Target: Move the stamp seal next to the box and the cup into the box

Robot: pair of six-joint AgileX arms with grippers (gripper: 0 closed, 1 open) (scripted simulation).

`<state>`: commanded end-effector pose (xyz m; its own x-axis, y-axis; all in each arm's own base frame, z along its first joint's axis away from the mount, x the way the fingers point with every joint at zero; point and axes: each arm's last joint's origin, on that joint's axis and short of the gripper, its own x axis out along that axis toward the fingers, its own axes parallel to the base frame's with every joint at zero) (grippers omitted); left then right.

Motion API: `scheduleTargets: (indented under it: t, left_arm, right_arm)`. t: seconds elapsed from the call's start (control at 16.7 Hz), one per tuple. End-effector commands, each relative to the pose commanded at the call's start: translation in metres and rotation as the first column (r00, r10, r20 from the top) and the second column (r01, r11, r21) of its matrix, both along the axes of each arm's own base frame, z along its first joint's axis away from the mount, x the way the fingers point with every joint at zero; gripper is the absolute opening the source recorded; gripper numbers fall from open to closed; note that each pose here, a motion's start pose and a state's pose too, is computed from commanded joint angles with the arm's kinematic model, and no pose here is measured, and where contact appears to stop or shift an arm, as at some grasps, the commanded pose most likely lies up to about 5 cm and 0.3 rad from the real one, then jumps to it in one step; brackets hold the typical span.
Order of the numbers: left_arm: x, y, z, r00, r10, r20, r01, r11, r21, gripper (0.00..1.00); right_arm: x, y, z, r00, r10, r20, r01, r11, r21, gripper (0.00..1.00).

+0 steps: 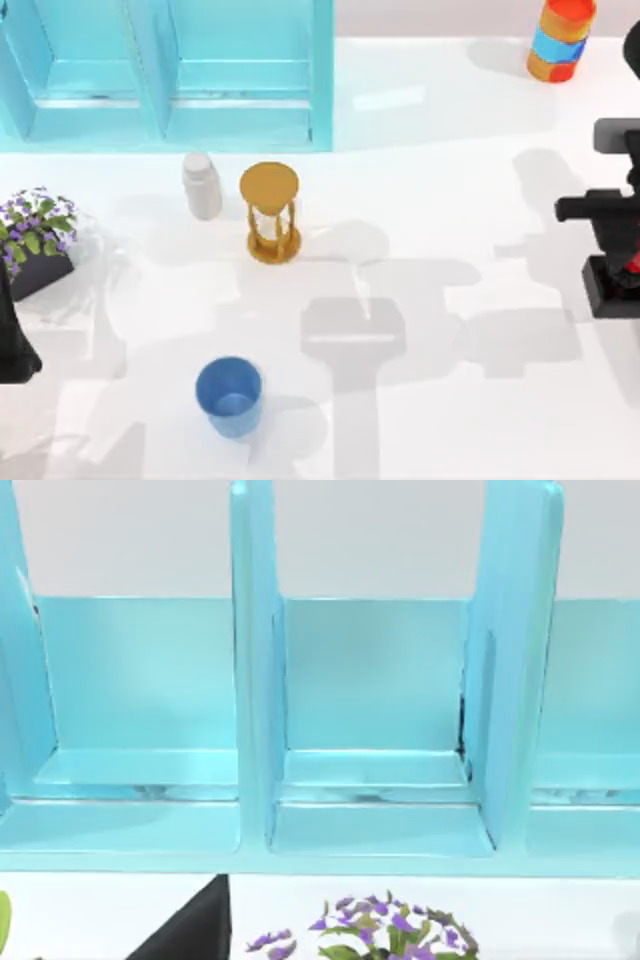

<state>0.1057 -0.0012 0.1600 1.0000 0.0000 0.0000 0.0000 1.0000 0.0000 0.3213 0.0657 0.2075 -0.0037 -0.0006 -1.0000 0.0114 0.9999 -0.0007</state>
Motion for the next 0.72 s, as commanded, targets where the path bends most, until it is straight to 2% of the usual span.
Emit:
scheduleTargets:
  t: [0.54, 0.72]
  left_arm:
    - [0.0000, 0.0000, 0.0000, 1.000, 0.000, 0.000, 0.000, 1.000, 0.000, 1.00]
    - [0.0000, 0.0000, 0.0000, 1.000, 0.000, 0.000, 0.000, 1.000, 0.000, 1.00]
  right_arm:
    - [0.0000, 0.0000, 0.0000, 1.000, 0.000, 0.000, 0.000, 1.000, 0.000, 0.98]
    - [0.0000, 0.0000, 0.0000, 1.000, 0.000, 0.000, 0.000, 1.000, 0.000, 1.00]
